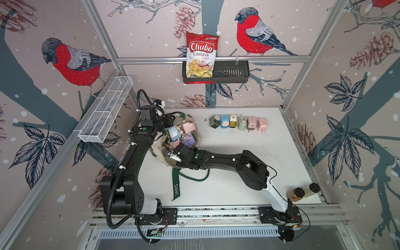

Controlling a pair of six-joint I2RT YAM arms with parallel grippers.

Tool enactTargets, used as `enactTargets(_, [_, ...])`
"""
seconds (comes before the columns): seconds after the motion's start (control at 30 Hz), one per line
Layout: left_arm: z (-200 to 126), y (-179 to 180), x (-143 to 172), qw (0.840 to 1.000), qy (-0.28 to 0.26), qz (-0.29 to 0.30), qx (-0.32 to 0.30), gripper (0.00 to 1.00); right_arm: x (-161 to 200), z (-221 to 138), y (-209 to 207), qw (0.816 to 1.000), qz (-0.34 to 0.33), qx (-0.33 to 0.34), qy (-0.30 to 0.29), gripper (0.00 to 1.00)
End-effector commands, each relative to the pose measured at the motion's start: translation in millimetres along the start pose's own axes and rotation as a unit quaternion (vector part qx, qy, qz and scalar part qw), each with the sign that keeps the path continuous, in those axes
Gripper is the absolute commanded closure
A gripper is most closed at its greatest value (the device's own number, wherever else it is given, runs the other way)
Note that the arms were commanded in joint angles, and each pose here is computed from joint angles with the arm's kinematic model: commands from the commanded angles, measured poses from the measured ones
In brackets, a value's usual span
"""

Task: Take out the pencil sharpeners from the tote bags
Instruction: Pick up the pencil sharpener from the canvas bag.

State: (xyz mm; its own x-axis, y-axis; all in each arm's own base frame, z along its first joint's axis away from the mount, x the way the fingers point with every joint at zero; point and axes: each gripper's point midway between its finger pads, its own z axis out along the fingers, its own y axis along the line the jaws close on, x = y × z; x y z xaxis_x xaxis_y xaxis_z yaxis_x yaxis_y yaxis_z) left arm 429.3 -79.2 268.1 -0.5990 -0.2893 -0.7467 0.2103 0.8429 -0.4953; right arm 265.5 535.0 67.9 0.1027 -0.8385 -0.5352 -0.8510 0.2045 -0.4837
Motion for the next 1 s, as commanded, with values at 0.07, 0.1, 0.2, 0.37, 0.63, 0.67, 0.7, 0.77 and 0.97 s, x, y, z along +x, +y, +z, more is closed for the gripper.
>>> enactTargets(0.07, [-3.5, -11.3, -14.9, 0.999, -0.024, 0.018, 0.019, 1.0, -23.5, -17.1, -14.3, 0.998, 0.043, 0.01, -0.054, 0.42])
enactTargets(0.1, [-3.7, -11.8, -15.5, 0.999, -0.025, 0.018, 0.02, 1.0, -24.0, -19.1, -14.1, 0.997, 0.046, 0.008, -0.056, 0.43])
enactTargets(0.2, [-3.3, -11.1, -15.1, 0.999, -0.025, 0.018, 0.02, 1.0, -27.4, -27.7, -17.2, 0.996, 0.056, 0.006, -0.071, 0.45])
enactTargets(0.37, [-3.4, -11.4, -15.2, 0.999, -0.025, 0.018, 0.02, 1.0, -34.7, -45.1, -22.0, 0.992, 0.077, -0.005, -0.103, 0.47])
enactTargets(0.63, [-3.0, -11.9, -15.3, 0.999, -0.024, 0.017, 0.021, 1.0, -39.3, -92.3, -32.1, 0.977, 0.122, -0.015, -0.175, 0.47])
enactTargets(0.67, [-3.2, -11.3, -14.7, 0.999, -0.024, 0.017, 0.021, 1.0, -36.3, -98.6, -32.9, 0.974, 0.129, -0.016, -0.184, 0.48])
enactTargets(0.7, [-3.4, -12.2, -15.3, 0.999, -0.024, 0.017, 0.022, 1.0, -35.3, -105.0, -35.2, 0.971, 0.137, -0.016, -0.194, 0.48])
enactTargets(0.77, [-3.0, -12.0, -14.7, 0.999, -0.024, 0.016, 0.022, 1.0, -35.0, -119.5, -38.3, 0.963, 0.154, -0.021, -0.221, 0.49])
enactTargets(0.97, [-2.5, -11.2, -14.6, 0.999, -0.023, 0.016, 0.021, 1.0, -24.1, -155.1, -64.5, 0.935, 0.217, -0.004, -0.28, 0.49])
